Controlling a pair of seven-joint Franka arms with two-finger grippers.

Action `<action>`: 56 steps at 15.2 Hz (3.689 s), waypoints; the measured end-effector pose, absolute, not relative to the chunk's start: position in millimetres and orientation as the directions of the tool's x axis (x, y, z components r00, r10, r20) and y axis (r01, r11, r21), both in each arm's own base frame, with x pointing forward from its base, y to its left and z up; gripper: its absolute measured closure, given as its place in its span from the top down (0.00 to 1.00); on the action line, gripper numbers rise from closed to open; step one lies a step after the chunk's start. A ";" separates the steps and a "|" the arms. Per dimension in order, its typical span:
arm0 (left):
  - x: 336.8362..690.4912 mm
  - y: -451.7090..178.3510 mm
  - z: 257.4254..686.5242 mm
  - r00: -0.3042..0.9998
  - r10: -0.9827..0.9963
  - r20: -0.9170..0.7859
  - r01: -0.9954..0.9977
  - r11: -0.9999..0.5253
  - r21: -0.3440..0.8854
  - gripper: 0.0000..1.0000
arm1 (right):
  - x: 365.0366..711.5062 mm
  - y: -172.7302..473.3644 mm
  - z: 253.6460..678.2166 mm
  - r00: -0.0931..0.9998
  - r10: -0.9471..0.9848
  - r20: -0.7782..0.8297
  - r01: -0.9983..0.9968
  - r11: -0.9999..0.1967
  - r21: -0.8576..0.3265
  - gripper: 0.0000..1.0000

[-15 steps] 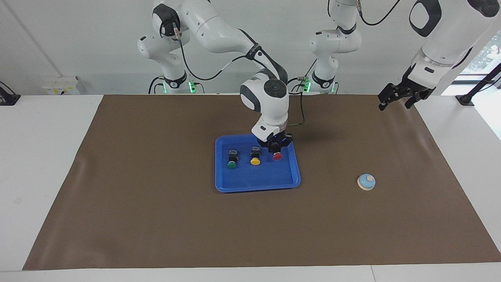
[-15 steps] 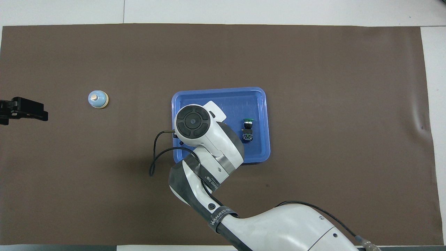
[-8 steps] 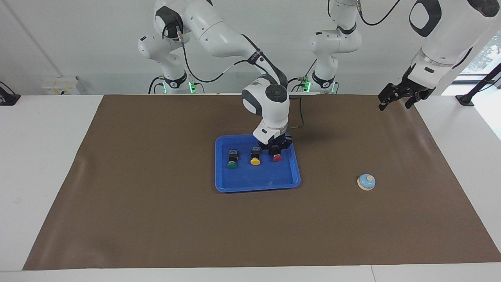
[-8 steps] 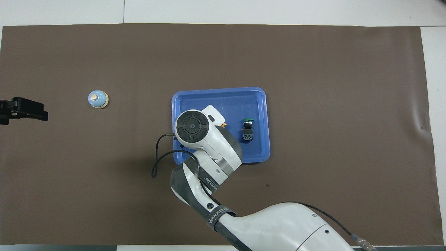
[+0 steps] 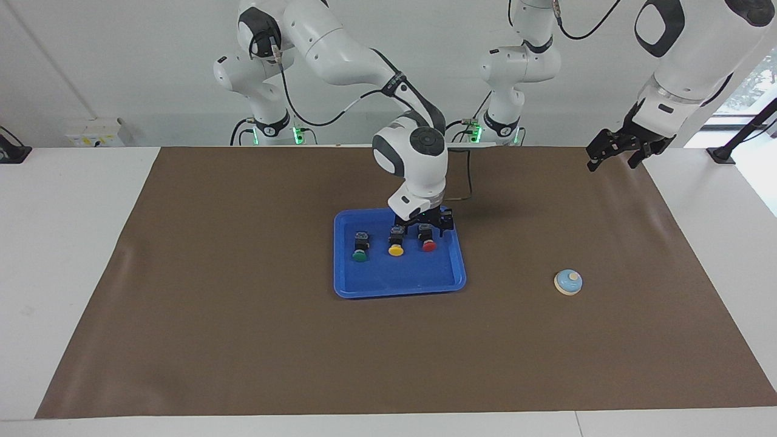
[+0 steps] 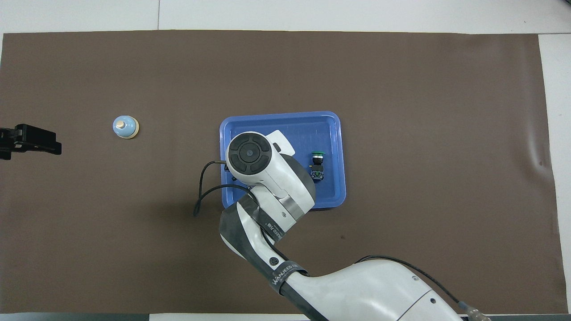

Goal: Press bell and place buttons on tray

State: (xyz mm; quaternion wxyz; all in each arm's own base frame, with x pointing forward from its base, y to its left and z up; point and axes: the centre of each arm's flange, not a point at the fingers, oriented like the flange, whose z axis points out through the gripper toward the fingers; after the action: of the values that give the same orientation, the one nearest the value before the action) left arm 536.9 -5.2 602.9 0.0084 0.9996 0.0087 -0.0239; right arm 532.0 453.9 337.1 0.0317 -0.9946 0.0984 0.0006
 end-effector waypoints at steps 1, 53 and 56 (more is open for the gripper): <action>536.9 -5.2 602.9 0.999 0.017 -0.048 0.018 -1.000 0.016 1.00 | 540.7 440.8 352.5 0.976 -0.217 -0.004 -0.217 -0.974 -0.064 1.00; 593.6 -16.4 502.8 0.999 0.016 0.038 0.015 -1.000 0.019 0.01 | 525.4 -8.4 620.9 0.996 -0.049 -0.075 -0.047 -0.999 0.027 1.00; 620.4 -18.2 445.3 0.999 0.013 0.040 0.012 -1.000 0.019 0.01 | 525.4 -8.4 620.9 0.996 -0.049 -0.075 -0.047 -0.999 0.027 1.00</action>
State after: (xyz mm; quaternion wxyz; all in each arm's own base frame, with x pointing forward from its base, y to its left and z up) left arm 620.4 -18.2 445.3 0.0094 0.9997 0.0064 0.0201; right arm 525.4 -8.4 620.9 -0.0128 -0.9989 0.0239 0.0380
